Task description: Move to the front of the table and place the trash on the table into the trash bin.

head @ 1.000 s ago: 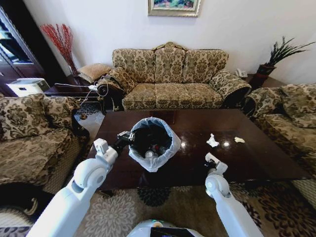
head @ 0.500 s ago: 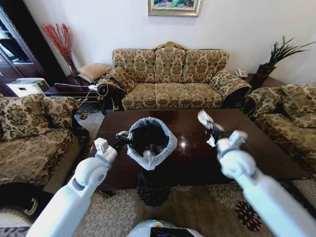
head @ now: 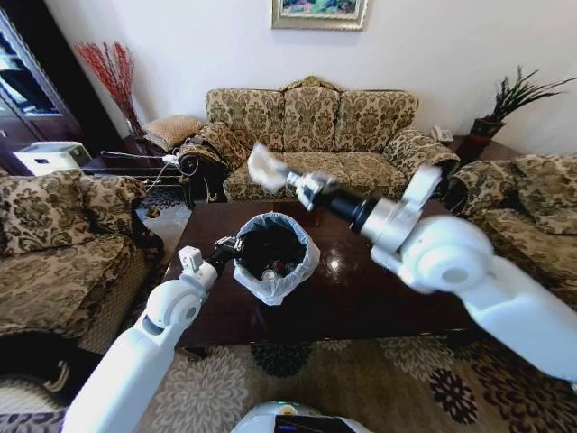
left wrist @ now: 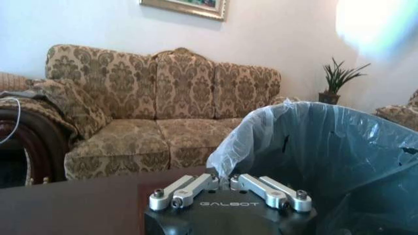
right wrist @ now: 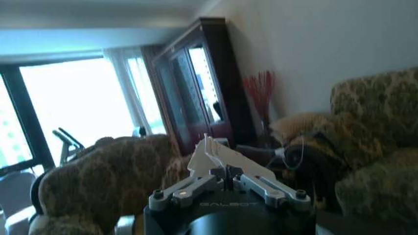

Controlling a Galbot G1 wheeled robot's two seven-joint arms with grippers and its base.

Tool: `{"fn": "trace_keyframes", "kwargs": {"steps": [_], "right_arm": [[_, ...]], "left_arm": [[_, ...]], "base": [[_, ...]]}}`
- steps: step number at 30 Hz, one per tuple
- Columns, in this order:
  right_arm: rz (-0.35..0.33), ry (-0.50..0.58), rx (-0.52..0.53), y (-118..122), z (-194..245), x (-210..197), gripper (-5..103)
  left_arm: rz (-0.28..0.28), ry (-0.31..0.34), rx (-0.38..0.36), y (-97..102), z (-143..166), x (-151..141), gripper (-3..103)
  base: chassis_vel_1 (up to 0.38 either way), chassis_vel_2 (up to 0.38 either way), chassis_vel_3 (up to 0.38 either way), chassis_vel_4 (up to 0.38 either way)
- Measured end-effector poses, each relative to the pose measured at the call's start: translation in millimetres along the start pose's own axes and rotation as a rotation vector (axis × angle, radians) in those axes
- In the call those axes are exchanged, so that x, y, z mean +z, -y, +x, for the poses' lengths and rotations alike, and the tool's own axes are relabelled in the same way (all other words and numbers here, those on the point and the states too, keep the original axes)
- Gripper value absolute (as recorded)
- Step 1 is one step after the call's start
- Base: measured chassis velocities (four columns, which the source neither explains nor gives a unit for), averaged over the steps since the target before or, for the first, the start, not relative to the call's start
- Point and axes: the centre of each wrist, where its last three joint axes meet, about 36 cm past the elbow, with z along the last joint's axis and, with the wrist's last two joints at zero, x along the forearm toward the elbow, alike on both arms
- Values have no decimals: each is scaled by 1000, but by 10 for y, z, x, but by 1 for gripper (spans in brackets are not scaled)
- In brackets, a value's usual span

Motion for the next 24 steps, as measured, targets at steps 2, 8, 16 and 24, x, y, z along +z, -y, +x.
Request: {"fn": "trace_keyframes", "kwargs": {"steps": [2,8,16,24], "right_arm": [[-1,-17,1,30,7,49,0],[-31,-65,10,125,20,297,14],[-12,21,134,255,44,267,47],[100,120,571,738,292,336,74]], "left_arm": [[1,0,0,1,-3,2,3],[6,1,1,7,-16,-14,3],[20,-1,1,36,12,11,3],[16,16,-12,38,120,-4,3]], "base": [[0,0,0,0],[0,0,0,0],[0,0,0,0],[0,0,0,0]]}}
